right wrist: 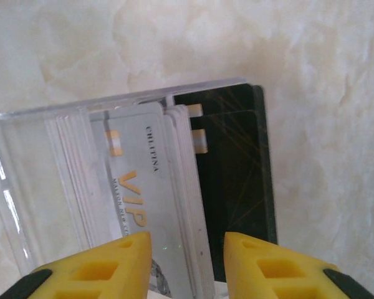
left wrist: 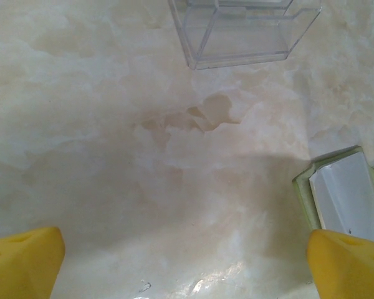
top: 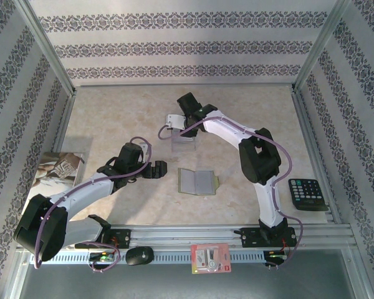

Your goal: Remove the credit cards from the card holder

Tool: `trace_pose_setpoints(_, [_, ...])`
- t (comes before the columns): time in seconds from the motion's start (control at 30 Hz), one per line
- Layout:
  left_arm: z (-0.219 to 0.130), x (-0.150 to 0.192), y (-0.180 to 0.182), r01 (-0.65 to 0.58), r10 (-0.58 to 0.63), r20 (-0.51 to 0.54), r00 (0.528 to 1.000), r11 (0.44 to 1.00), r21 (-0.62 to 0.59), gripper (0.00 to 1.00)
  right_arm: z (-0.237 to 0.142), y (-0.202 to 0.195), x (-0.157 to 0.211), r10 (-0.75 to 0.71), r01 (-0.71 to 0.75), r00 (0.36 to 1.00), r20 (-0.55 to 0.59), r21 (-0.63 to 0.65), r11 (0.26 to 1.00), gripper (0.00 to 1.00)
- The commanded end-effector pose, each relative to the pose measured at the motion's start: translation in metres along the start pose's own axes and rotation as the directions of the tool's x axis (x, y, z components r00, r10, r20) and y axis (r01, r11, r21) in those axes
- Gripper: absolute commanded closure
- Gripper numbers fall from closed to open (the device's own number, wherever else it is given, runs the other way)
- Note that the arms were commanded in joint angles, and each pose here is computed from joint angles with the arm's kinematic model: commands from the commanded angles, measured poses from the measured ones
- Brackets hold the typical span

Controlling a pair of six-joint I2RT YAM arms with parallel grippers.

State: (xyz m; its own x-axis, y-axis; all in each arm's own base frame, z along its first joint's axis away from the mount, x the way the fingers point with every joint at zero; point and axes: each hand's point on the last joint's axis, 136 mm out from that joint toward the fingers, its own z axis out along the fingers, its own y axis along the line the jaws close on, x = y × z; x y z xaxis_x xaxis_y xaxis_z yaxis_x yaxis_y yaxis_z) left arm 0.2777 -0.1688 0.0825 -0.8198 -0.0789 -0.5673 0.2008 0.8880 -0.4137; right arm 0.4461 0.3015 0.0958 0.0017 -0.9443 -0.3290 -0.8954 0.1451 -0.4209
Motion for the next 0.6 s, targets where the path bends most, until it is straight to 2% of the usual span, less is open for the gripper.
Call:
trace_pose_setpoints(0.0, [-0.005, -0.009, -0.003, 0.021, -0.024, 0.057, 0.998, 0.999, 0.039, 0.01, -0.055, -0.027, -0.046, 0.047, -0.069, 0.982, 0.185, 0.118, 0.991, 0.63])
trace_pose_setpoints(0.13, [-0.007, -0.012, -0.003, 0.05, -0.055, 0.097, 0.994, 0.997, 0.055, 0.01, -0.089, -0.037, -0.062, 0.174, -0.227, 0.931, 0.321, 0.135, 0.964, 0.62])
trace_pose_setpoints(0.23, [-0.008, -0.012, -0.004, 0.062, -0.068, 0.101, 0.993, 0.996, 0.064, 0.01, -0.117, -0.044, -0.064, 0.354, -0.438, 0.825, 0.44, 0.102, 0.893, 0.62])
trace_pose_setpoints(0.33, [-0.012, -0.015, 0.007, 0.075, -0.076, 0.146, 0.986, 0.997, 0.015, 0.01, -0.14, -0.039, -0.06, 0.53, -0.629, 0.658, 0.534, 0.003, 0.777, 0.61])
trace_pose_setpoints(0.37, [-0.015, -0.019, 0.007, 0.065, -0.066, 0.177, 0.982, 0.998, 0.014, 0.01, -0.147, -0.038, -0.055, 0.584, -0.697, 0.582, 0.566, -0.023, 0.717, 0.59])
trace_pose_setpoints(0.47, [-0.023, -0.033, 0.012, 0.052, -0.044, 0.255, 0.966, 0.998, -0.024, 0.01, -0.159, -0.028, -0.028, 0.703, -0.839, 0.359, 0.614, -0.118, 0.531, 0.44])
trace_pose_setpoints(0.5, [-0.026, -0.04, 0.015, 0.057, -0.042, 0.282, 0.959, 0.997, -0.047, 0.01, -0.163, -0.025, -0.019, 0.72, -0.866, 0.306, 0.623, -0.132, 0.482, 0.39])
trace_pose_setpoints(0.57, [-0.031, -0.052, 0.022, 0.06, -0.024, 0.337, 0.941, 0.994, -0.096, 0.01, -0.162, -0.012, 0.012, 0.753, -0.916, 0.244, 0.612, -0.109, 0.385, 0.34])
